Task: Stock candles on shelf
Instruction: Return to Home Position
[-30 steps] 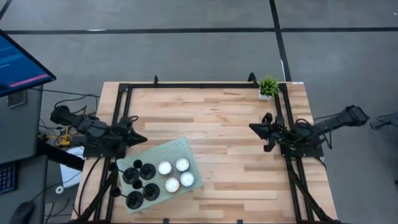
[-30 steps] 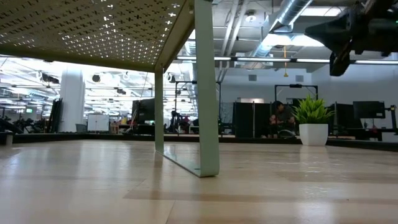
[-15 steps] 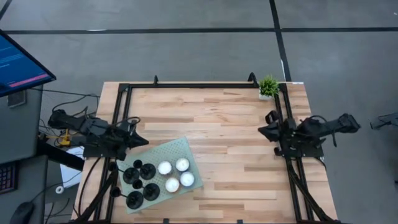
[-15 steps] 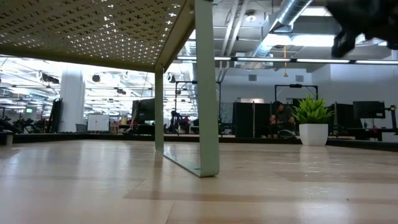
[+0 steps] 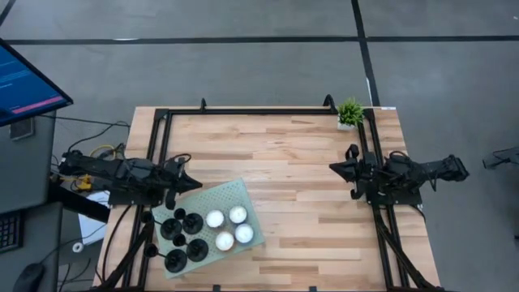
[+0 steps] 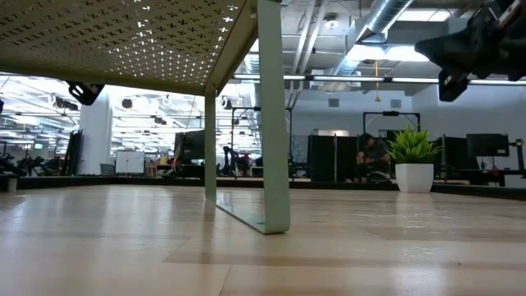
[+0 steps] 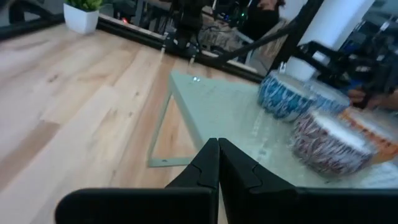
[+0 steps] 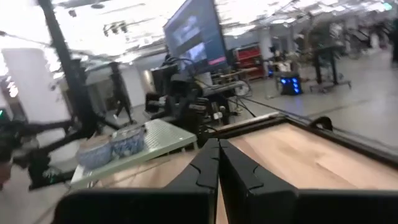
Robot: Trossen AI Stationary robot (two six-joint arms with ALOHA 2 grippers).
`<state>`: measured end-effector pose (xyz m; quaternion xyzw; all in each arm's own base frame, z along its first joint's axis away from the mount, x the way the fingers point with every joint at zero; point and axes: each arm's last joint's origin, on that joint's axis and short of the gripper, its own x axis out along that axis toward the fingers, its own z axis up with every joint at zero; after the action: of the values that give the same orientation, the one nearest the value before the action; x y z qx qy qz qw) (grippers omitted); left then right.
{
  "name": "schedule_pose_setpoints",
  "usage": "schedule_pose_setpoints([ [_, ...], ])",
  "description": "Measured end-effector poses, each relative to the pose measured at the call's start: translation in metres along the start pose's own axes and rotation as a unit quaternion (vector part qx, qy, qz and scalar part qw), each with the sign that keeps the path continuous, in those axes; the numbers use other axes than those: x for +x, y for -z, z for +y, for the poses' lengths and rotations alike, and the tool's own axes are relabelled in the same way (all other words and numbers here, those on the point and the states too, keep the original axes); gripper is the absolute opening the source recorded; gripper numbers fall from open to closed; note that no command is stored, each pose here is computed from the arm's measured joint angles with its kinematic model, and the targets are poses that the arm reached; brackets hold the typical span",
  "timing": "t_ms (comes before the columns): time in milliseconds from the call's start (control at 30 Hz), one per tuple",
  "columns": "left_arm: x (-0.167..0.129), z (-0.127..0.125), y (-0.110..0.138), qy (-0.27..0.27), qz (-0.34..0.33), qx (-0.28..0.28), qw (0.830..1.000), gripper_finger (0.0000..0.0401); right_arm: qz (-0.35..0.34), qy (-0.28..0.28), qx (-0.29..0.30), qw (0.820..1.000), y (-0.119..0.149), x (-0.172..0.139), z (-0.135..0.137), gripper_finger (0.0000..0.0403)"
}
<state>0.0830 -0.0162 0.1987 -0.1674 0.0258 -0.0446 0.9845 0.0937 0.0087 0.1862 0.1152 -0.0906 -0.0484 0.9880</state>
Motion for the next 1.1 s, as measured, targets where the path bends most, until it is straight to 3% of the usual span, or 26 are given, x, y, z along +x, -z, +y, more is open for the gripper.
schedule_pose_setpoints([
  [167,0.004,0.002,0.006,0.005,-0.014,0.048,0.999,0.0001,-0.006,0.029,0.020,0.999,0.000,0.000,-0.003,0.0000],
  [367,0.012,0.007,0.024,0.042,-0.023,0.055,0.997,0.0001,-0.006,0.031,0.021,0.999,0.000,0.000,-0.003,0.0000],
  [600,0.014,0.013,0.022,0.010,-0.058,0.115,0.992,0.0005,-0.006,0.031,0.021,0.999,0.000,0.001,-0.003,0.0000],
  [733,0.014,0.016,0.021,-0.015,-0.063,0.112,0.992,0.0006,-0.005,0.031,0.021,0.999,0.000,0.001,-0.003,0.0000],
  [1100,0.014,0.016,0.021,-0.017,-0.064,0.111,0.992,0.0006,-0.005,0.031,0.021,0.999,0.000,0.001,-0.003,0.0000],
])
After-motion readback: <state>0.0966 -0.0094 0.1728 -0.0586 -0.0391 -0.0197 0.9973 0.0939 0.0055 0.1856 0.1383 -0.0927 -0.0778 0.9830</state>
